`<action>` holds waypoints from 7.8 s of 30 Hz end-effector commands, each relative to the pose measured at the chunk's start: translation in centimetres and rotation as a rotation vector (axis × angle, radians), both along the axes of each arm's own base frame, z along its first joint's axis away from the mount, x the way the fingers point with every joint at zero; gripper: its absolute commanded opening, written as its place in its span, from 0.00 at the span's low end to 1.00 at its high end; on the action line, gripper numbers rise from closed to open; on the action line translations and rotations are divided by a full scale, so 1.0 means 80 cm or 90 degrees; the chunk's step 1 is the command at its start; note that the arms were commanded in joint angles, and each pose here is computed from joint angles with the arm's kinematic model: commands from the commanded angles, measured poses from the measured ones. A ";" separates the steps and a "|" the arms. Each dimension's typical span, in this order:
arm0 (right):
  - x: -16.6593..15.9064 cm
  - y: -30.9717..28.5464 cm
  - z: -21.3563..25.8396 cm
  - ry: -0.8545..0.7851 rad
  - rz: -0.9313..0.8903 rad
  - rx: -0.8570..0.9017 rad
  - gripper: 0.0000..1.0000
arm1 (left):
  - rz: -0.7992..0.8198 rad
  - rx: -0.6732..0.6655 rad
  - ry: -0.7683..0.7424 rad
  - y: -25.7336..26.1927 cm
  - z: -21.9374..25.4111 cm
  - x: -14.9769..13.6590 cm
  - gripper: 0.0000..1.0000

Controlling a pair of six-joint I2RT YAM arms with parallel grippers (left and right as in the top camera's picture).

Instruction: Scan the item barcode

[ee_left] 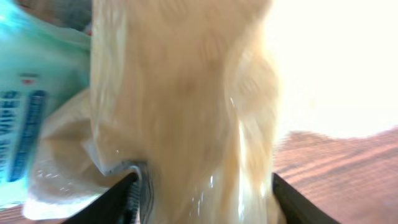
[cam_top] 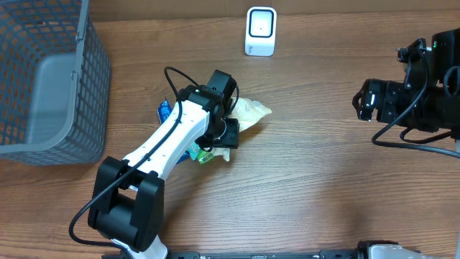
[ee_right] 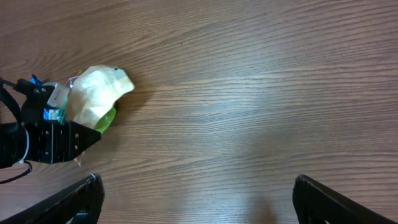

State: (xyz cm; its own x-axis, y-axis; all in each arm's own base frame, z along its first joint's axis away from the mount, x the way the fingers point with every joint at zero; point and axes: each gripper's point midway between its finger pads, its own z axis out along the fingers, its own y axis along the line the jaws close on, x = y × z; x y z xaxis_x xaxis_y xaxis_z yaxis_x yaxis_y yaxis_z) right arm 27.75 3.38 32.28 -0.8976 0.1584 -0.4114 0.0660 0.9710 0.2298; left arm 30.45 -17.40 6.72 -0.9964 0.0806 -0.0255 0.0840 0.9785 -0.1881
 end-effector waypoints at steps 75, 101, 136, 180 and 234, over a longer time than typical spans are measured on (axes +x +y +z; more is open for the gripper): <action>0.064 0.265 -0.337 0.259 -0.050 0.044 0.88 | 0.091 0.061 -0.187 0.144 0.200 0.147 0.68; 0.056 0.282 -0.377 0.311 -0.024 0.052 0.04 | 0.089 0.054 -0.185 0.141 0.200 0.147 0.68; 0.052 0.308 -0.069 0.340 0.401 0.838 0.04 | 0.078 0.006 -0.163 0.125 0.199 0.138 0.68; 0.035 0.218 0.131 0.072 0.452 0.806 0.03 | 0.070 -0.026 -0.147 0.114 0.200 0.131 0.64; 0.240 0.159 -0.109 -0.221 0.024 0.071 0.04 | 0.069 -0.032 -0.183 0.112 0.205 0.148 1.00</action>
